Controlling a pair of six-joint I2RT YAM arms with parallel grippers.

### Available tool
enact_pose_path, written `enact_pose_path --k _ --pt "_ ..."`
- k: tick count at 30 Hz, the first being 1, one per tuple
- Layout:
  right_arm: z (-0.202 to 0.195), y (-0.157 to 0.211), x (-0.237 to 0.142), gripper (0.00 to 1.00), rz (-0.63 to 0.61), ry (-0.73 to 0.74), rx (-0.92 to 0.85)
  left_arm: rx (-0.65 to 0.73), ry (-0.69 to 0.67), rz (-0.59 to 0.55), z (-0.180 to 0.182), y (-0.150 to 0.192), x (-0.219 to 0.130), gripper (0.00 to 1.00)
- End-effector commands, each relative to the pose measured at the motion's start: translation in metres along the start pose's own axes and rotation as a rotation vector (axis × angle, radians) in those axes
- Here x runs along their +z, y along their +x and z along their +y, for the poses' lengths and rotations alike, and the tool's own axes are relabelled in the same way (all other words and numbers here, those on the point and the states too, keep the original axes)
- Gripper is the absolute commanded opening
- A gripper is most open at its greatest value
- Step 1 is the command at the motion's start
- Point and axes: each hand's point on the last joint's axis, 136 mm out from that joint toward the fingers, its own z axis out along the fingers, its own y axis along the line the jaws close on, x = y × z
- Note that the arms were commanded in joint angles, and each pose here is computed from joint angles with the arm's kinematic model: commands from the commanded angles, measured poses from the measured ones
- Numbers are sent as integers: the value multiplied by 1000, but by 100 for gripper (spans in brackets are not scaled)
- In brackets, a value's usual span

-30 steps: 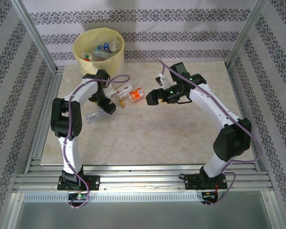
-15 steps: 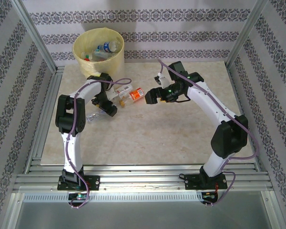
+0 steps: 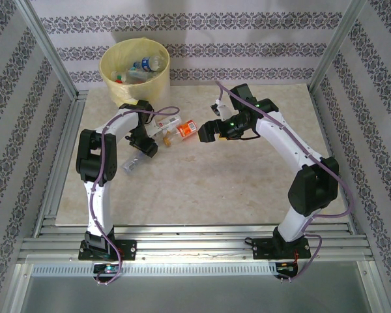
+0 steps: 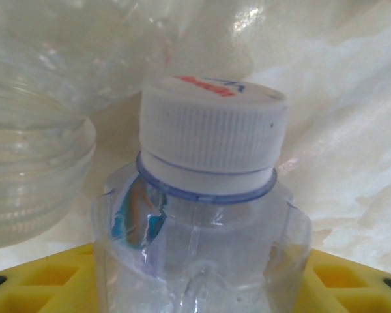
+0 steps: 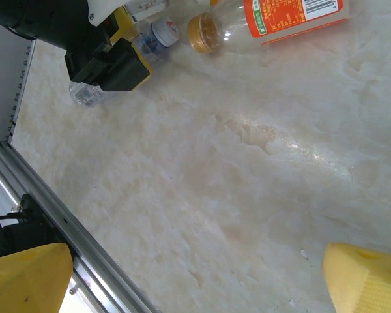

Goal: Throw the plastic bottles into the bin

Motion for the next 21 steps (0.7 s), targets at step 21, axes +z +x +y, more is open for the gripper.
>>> enact_pose_path --k 21 --pt "3 1 -2 98 -17 -2 -22 -135 87 -9 -33 30 -15 26"
